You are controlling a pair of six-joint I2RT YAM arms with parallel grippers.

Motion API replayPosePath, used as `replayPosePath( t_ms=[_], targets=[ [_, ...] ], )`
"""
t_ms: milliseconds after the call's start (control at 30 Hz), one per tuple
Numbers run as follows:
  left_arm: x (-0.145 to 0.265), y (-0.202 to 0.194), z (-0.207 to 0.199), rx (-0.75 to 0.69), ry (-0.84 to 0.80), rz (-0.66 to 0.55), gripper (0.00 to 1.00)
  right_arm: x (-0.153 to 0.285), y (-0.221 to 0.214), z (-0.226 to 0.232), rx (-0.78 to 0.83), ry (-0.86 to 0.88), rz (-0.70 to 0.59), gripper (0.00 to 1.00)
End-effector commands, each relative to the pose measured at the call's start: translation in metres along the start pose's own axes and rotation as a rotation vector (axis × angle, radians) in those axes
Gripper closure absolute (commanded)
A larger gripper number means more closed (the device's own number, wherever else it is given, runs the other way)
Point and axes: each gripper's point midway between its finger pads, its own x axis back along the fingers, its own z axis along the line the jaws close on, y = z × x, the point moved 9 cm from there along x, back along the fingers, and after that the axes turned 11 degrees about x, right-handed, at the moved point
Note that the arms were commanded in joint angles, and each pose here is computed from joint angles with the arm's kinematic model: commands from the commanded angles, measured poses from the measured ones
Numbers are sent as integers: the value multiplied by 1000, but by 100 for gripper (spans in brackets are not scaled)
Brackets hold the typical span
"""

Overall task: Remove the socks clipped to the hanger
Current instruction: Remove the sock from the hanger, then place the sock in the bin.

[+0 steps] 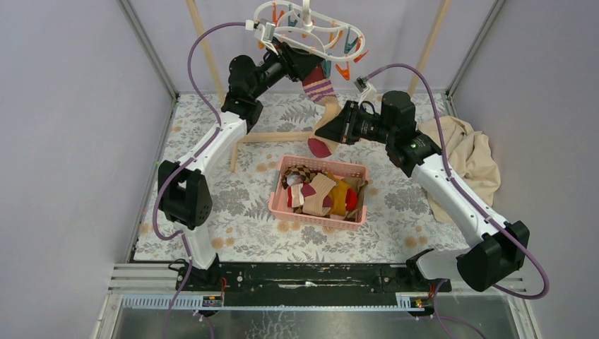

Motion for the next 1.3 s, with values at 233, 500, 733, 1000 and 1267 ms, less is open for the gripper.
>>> replayPosePath(
  t_ms=[233,500,733,1000,1267],
  targets=[
    [2,15,-5,-24,-53,-39,68,6,6,13,53,43,-42,100],
    [1,17,-3,1,-63,-26,100,7,4,13,48,47,-40,100],
    [7,15,-6,-2,-47,-26,74,12,-3,12,45,35,-21,100],
    [18,9,-6,-12,-26,-19,36,19,-10,13,42,24,-13,100],
    [31,5,-12,-9,-3,-11,18,22,-12,16,38,33,0,100]
  ],
)
